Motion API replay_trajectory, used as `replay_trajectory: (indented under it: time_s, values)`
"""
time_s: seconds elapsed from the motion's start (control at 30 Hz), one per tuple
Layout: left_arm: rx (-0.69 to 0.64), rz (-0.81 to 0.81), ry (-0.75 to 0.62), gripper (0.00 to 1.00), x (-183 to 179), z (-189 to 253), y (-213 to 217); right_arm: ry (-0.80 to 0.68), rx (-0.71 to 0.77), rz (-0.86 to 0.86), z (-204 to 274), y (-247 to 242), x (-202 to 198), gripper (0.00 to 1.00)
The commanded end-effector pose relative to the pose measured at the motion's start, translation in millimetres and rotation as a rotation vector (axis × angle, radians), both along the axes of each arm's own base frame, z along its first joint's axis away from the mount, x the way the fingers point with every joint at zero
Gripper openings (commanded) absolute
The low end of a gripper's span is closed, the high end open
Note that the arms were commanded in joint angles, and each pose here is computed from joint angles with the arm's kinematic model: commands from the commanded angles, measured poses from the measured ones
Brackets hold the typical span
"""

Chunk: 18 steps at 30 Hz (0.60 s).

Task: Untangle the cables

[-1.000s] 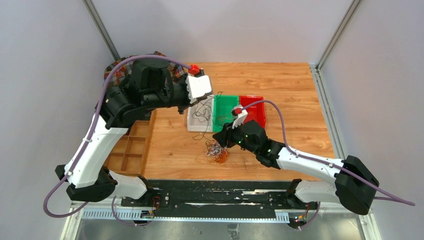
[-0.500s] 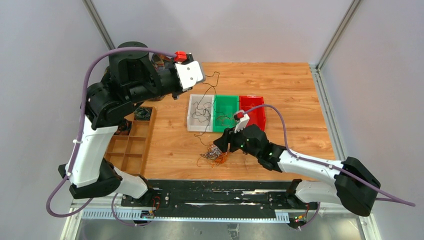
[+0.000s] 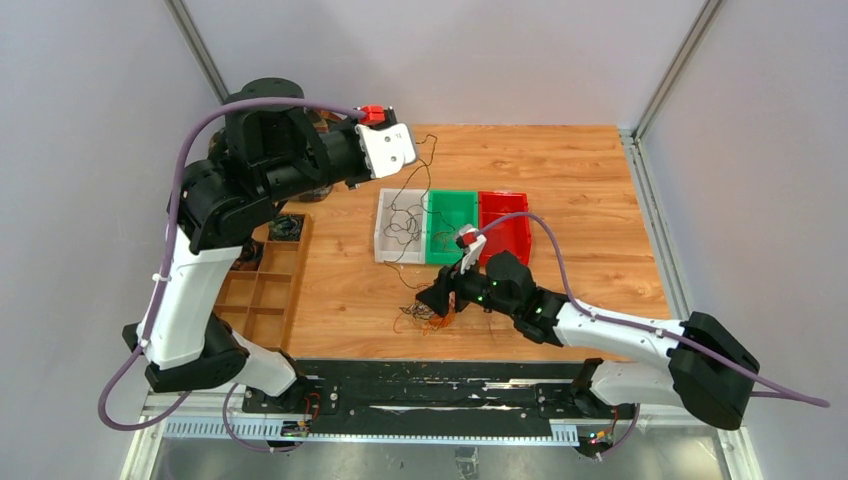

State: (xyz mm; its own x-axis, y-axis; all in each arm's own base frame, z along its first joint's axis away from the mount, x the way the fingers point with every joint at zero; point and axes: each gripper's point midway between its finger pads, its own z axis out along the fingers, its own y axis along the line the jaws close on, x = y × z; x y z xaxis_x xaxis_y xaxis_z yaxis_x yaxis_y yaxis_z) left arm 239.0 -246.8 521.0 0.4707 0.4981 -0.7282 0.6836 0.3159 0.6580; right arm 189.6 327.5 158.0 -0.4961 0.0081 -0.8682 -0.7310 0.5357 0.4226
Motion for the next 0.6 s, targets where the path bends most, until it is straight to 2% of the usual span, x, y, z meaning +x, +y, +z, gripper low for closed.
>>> replay_trajectory:
  time_s: [0.0,0.07,0.13,0.27,0.3,0.33,0.57]
  values:
    - [0.033,0.023,-0.049,0.00,1,0,8,0.000,-0.041,0.079,-6,9,-12,0.61]
    - [0.064,0.037,-0.053,0.00,4,-8,10,0.013,-0.046,0.104,-10,9,-18,0.56]
    - [0.092,0.048,-0.048,0.00,7,-18,12,0.023,-0.058,0.105,-15,7,-20,0.47]
    - [0.124,0.052,-0.012,0.00,6,-44,14,0.014,-0.067,0.056,-13,1,-14,0.15]
    - [0.131,0.048,0.011,0.00,4,-54,13,0.002,-0.059,0.043,-7,1,-12,0.04]
    - [0.150,0.043,0.051,0.01,3,-71,12,-0.014,-0.047,0.028,0,0,-9,0.01]
    - [0.161,-0.033,0.266,0.01,-27,-165,8,-0.110,0.037,-0.025,52,0,4,0.01]
